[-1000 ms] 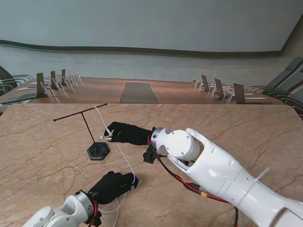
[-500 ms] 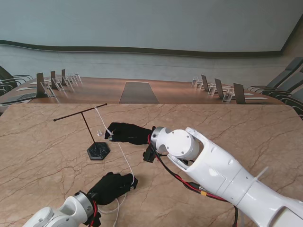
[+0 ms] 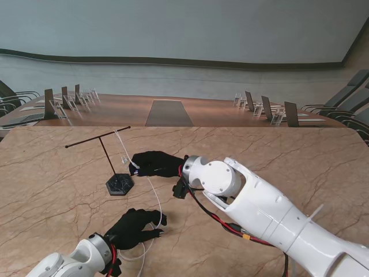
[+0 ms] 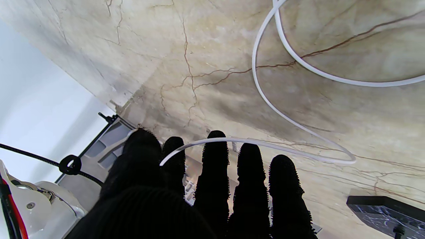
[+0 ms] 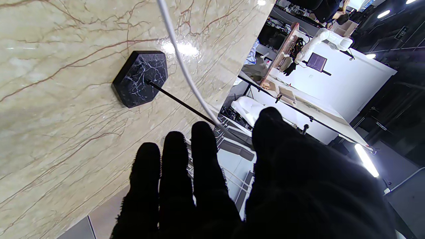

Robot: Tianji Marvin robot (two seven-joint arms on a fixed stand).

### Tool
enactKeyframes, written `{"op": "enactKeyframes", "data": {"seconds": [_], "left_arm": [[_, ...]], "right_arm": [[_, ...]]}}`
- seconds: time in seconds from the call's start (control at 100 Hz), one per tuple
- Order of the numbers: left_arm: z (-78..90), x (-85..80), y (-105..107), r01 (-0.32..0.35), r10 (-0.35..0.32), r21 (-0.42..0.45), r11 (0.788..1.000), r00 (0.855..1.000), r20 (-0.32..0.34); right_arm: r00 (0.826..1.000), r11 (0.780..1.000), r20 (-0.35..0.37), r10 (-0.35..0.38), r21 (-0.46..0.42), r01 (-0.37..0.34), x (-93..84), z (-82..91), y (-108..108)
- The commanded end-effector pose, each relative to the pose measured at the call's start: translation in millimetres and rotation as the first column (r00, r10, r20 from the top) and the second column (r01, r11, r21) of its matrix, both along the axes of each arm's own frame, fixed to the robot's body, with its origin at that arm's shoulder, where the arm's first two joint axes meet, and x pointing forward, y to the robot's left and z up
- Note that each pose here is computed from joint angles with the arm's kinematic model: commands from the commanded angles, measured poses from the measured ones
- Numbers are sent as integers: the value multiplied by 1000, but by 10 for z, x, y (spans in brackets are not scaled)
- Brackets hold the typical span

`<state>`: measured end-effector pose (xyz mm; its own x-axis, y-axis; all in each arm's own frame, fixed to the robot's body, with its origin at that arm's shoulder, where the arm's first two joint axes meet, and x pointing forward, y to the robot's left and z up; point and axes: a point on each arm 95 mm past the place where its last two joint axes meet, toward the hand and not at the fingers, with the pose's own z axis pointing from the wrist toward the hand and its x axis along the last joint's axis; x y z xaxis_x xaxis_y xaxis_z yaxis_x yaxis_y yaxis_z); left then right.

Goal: Take the wired earphone off the rack, coil the cable and place them on the table

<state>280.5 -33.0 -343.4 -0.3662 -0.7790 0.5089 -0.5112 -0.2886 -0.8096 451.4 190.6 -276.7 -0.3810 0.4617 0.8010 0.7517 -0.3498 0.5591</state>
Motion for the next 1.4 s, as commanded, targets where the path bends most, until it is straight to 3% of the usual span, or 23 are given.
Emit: {"op": "enactKeyframes", "data": {"seconds": [0.0, 0.89, 1.18, 1.39], "left_arm": [[-10, -31, 18, -8, 8, -7, 1000, 1000, -3], [33, 26, 363, -146, 151, -76, 986, 986, 68], [113, 154, 504, -176, 186, -94, 980, 977, 104], [148, 252, 544, -205, 220, -157, 966, 972, 86]], "right_arm": [[1000, 1000, -1, 9, 5, -9, -39, -25, 33], [999, 1000, 40, -14, -15, 14, -205, -154, -252], [999, 1000, 35, -10, -29, 11, -340, -179, -317], [1000, 999, 27, -1, -39, 2, -423, -213, -344]]}}
